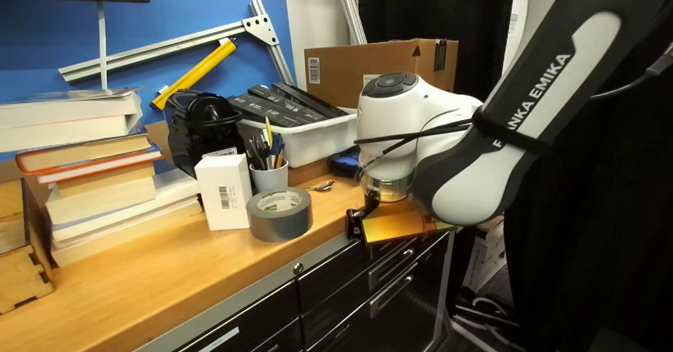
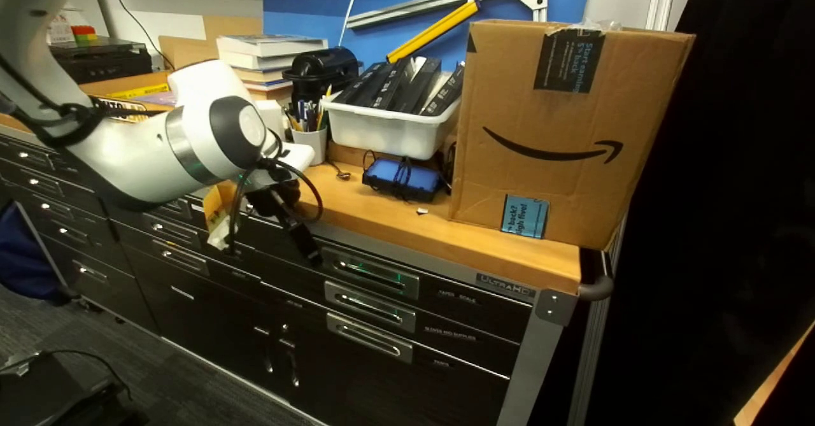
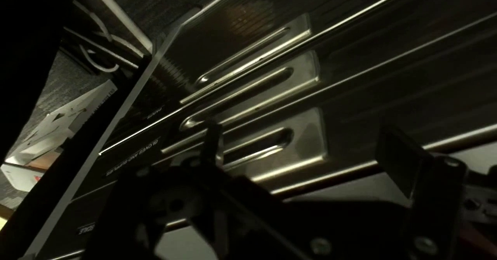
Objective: Put the blue lego brick in the open drawer then close the drawer
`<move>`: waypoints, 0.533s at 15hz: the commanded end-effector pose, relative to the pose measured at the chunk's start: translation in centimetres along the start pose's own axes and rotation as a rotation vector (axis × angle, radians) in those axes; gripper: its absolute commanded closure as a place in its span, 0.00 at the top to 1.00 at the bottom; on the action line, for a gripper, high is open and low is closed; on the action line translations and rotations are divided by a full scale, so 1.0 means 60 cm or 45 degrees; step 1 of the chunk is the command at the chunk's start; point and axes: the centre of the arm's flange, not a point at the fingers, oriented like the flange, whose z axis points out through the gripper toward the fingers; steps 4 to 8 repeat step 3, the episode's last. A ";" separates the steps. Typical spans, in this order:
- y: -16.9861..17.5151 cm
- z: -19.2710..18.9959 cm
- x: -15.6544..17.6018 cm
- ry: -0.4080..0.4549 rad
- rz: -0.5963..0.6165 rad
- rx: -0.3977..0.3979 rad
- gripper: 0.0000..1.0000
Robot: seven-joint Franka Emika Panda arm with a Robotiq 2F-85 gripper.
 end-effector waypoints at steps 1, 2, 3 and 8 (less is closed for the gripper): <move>0.032 -0.145 0.001 -0.082 -0.025 0.126 1.00; 0.002 -0.048 -0.008 -0.023 0.002 0.061 1.00; 0.006 -0.066 -0.017 -0.036 -0.012 0.089 1.00; 0.006 -0.066 -0.017 -0.036 -0.012 0.089 1.00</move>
